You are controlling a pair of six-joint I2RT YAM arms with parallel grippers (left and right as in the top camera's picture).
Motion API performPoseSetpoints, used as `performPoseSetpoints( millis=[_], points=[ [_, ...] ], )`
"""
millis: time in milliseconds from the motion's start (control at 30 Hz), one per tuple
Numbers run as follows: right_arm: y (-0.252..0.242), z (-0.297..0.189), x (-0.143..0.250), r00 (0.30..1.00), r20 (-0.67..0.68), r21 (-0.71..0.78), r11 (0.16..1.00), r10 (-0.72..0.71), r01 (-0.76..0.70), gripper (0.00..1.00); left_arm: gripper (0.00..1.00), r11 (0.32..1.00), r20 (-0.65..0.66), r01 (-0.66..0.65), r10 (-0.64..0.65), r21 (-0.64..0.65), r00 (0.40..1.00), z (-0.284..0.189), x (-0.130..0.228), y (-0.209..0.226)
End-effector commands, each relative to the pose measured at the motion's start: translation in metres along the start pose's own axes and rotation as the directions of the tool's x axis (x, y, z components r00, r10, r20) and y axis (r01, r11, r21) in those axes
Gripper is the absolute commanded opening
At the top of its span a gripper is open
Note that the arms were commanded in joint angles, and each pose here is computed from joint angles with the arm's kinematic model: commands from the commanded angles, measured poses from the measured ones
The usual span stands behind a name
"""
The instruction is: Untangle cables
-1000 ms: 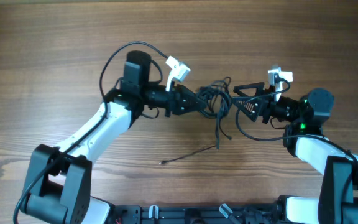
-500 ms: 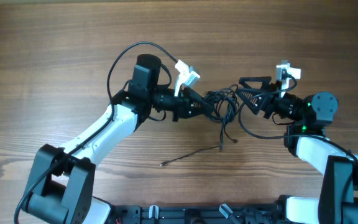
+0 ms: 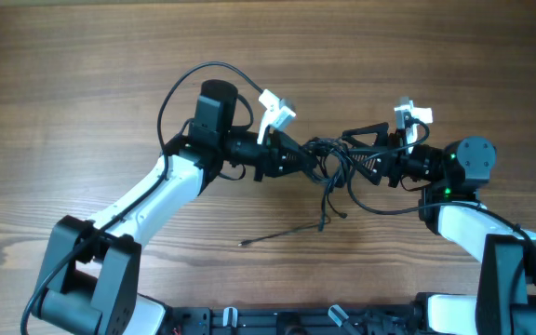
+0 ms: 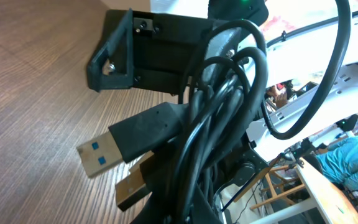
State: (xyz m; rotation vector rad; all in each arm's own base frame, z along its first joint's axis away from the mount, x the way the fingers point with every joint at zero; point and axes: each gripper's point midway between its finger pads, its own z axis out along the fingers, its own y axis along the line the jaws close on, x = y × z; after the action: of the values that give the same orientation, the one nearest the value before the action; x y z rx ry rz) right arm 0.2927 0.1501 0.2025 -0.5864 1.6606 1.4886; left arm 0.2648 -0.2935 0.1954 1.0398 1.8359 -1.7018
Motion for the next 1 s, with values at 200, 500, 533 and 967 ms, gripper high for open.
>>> performPoseSetpoints(
  millis=[200, 500, 533, 967],
  points=[
    [0.016, 0.001, 0.011, 0.997, -0.072, -0.085, 0.996, -0.034, 0.027, 0.7, 0.04, 0.997, 0.038, -0.019, 0.016, 0.069, 0.999, -0.025, -0.006, -0.009],
    [0.01, 0.032, 0.021, 0.998, -0.057, -0.043, 0.999, -0.013, 0.011, 0.73, 0.04, 0.996, 0.02, -0.015, 0.013, 0.09, 1.0, -0.017, -0.003, -0.014],
    [0.001, 0.032, 0.022, 0.998, -0.047, -0.003, 1.0, 0.03, -0.03, 0.75, 0.04, 0.996, 0.019, -0.014, 0.013, 0.09, 1.0, -0.017, -0.003, -0.014],
    [-0.088, 0.024, 0.047, 0.938, 0.138, 0.457, 0.82, 0.317, -0.345, 0.57, 0.04, 0.992, -0.016, -0.001, 0.003, 0.128, 1.0, -0.001, 0.003, -0.025]
  ],
)
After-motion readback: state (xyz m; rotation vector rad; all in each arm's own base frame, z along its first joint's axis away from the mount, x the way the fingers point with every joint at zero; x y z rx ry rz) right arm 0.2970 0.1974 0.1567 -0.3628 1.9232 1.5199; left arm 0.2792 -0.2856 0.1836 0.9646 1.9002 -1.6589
